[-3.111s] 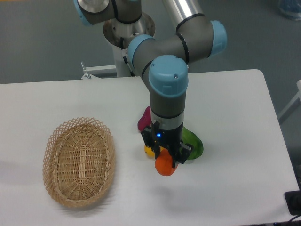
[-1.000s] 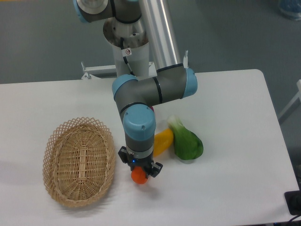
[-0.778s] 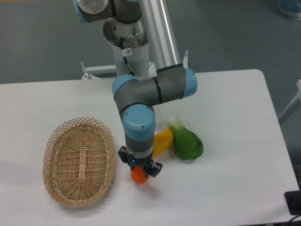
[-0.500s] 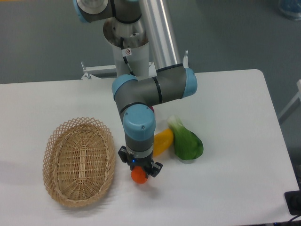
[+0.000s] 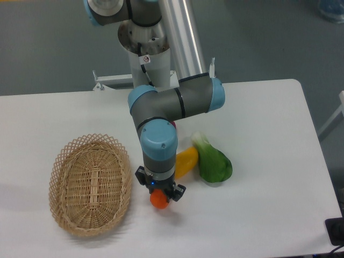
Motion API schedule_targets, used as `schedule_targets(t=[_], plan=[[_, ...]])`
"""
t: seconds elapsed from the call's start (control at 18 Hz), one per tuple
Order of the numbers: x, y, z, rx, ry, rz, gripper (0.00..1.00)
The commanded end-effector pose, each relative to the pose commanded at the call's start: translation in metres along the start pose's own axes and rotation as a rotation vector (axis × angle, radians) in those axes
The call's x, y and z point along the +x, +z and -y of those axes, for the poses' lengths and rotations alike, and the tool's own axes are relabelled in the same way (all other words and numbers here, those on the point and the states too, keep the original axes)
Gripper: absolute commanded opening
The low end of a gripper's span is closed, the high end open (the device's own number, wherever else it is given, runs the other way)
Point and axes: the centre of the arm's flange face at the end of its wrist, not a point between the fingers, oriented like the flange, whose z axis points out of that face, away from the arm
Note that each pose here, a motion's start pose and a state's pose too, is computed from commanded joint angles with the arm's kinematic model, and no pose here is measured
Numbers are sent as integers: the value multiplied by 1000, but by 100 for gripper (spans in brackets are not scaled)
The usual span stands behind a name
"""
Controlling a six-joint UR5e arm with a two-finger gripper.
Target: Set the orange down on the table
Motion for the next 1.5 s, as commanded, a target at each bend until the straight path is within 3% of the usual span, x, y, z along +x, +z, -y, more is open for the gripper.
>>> schedule_targets(t=[0.17, 0.22, 0.33, 0.67, 1.22, 1.5], plan=[[0, 0, 0, -1, 0, -1, 60], [0, -3, 1, 4, 5, 2, 69], [0, -2, 0, 2, 2, 2, 100], [0, -5, -1, 5, 0, 6, 100], [-32, -78, 7, 105, 5, 116, 100], [-30, -92, -1, 69, 149, 154, 100]])
